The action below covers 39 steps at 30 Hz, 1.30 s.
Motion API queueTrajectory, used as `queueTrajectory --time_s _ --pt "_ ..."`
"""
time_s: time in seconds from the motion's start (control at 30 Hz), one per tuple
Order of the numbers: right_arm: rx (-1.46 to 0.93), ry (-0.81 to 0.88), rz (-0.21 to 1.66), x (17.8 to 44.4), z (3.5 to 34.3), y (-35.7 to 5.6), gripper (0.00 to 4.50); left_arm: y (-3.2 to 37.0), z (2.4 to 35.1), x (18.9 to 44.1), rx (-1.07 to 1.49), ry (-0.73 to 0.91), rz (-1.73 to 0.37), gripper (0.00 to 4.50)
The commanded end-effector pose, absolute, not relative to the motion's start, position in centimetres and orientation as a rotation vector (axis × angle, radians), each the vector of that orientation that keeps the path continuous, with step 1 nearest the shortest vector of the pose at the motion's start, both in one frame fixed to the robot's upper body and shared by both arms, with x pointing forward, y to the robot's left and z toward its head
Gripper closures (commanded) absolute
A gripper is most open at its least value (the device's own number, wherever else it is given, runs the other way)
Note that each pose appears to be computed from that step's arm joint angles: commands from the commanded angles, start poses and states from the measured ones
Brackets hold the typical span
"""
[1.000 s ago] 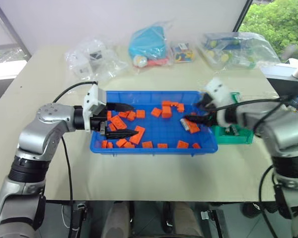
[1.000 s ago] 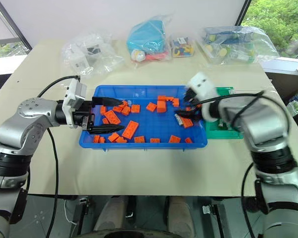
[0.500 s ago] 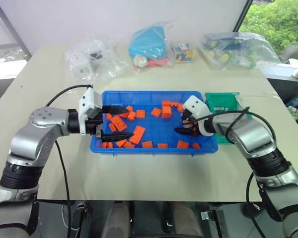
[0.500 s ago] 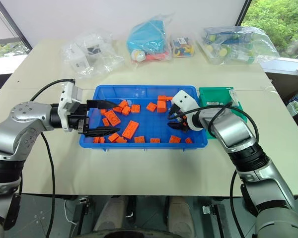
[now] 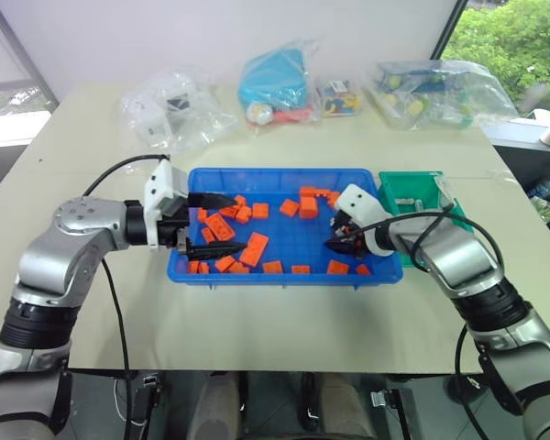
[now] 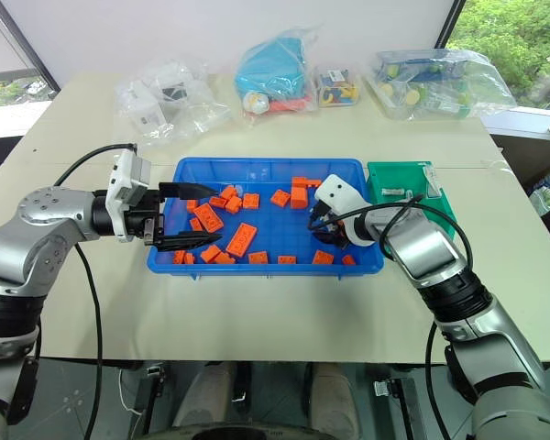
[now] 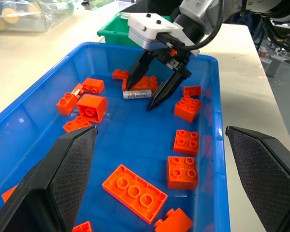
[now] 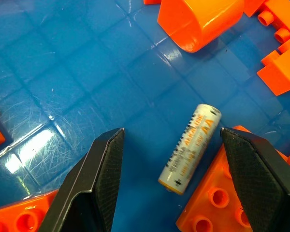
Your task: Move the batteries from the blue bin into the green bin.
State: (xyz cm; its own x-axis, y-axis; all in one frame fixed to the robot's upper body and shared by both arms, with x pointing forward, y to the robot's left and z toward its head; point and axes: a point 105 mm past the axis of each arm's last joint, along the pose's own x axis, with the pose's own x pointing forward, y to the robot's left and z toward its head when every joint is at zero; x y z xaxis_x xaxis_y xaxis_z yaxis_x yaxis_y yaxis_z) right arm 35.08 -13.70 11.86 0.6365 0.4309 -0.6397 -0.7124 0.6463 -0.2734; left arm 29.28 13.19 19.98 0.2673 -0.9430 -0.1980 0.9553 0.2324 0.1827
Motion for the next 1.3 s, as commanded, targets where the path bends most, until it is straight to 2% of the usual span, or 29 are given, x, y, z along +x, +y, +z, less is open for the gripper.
queueTrajectory --time_s 0.03,0.07,0.17,0.3,0.33,0.43,0.53,0.67,0.73,0.83,0.93,0.97,1.0,1.07,1.1,1.2,1.3 --pt "-0.514 0.57 0.72 34.6 11.7 -12.9 1.29 13.0 21.3 29.2 0.319 -0.007 -1.314 0.0" --pt "-0.51 0.572 0.729 34.5 11.5 -12.7 1.29 13.0 21.2 29.2 0.319 -0.006 -1.316 0.0" --pt "-0.497 0.57 0.737 34.4 11.3 -12.4 2.1 12.9 21.2 29.2 0.318 -0.006 -1.322 0.0" --pt "-0.487 0.568 0.74 34.4 11.4 -12.3 4.1 12.7 21.1 29.1 0.316 -0.005 -1.339 0.0" --pt "-0.486 0.565 0.742 34.3 11.5 -12.2 4.48 12.7 21.0 29.0 0.316 -0.004 -1.344 0.0" --pt "-0.441 0.533 0.753 34.3 12.9 -12.2 4.47 12.5 21.0 28.8 0.313 0.0 -1.36 0.0" --pt "-0.362 0.468 0.75 34.3 16.2 -12.8 4.47 12.5 20.9 28.6 0.31 0.007 -1.379 0.0" --pt "-0.318 0.369 0.607 34.7 22.0 -17.5 4.47 12.6 20.8 28.1 0.309 0.021 -1.409 0.0" --pt "-0.325 0.355 0.506 34.5 23.8 -20.7 4.47 12.6 20.6 27.9 0.313 0.027 -1.419 0.0" --pt "-0.374 0.4 0.387 33.6 23.8 -24.9 4.47 12.6 20.4 28.0 0.31 0.03 -1.424 0.0" --pt "-0.398 0.458 0.335 32.9 22.2 -26.7 4.47 12.5 20.5 28.1 0.308 0.029 -1.427 0.0" --pt "-0.404 0.463 0.334 32.8 21.7 -26.7 3.4 12.5 20.5 28.1 0.308 0.028 -1.428 0.0" --pt "-0.406 0.461 0.33 32.9 21.3 -26.7 3.12 12.5 20.5 28.2 0.308 0.028 -1.429 0.0" --pt "-0.415 0.451 0.325 33.1 21.0 -26.7 2.16 12.5 20.5 28.3 0.309 0.028 -1.431 0.0" --pt "-0.431 0.439 0.329 33.2 21.0 -26.7 1.84 12.5 20.5 28.3 0.309 0.029 -1.432 0.0" --pt "-0.465 0.399 0.378 33.1 21.0 -26.5 1.84 12.6 20.6 28.4 0.31 0.032 -1.431 0.0" --pt "-0.497 0.362 0.51 31.7 20.9 -26.6 1.84 13.6 20.7 28.7 0.311 0.043 -1.39 0.0"
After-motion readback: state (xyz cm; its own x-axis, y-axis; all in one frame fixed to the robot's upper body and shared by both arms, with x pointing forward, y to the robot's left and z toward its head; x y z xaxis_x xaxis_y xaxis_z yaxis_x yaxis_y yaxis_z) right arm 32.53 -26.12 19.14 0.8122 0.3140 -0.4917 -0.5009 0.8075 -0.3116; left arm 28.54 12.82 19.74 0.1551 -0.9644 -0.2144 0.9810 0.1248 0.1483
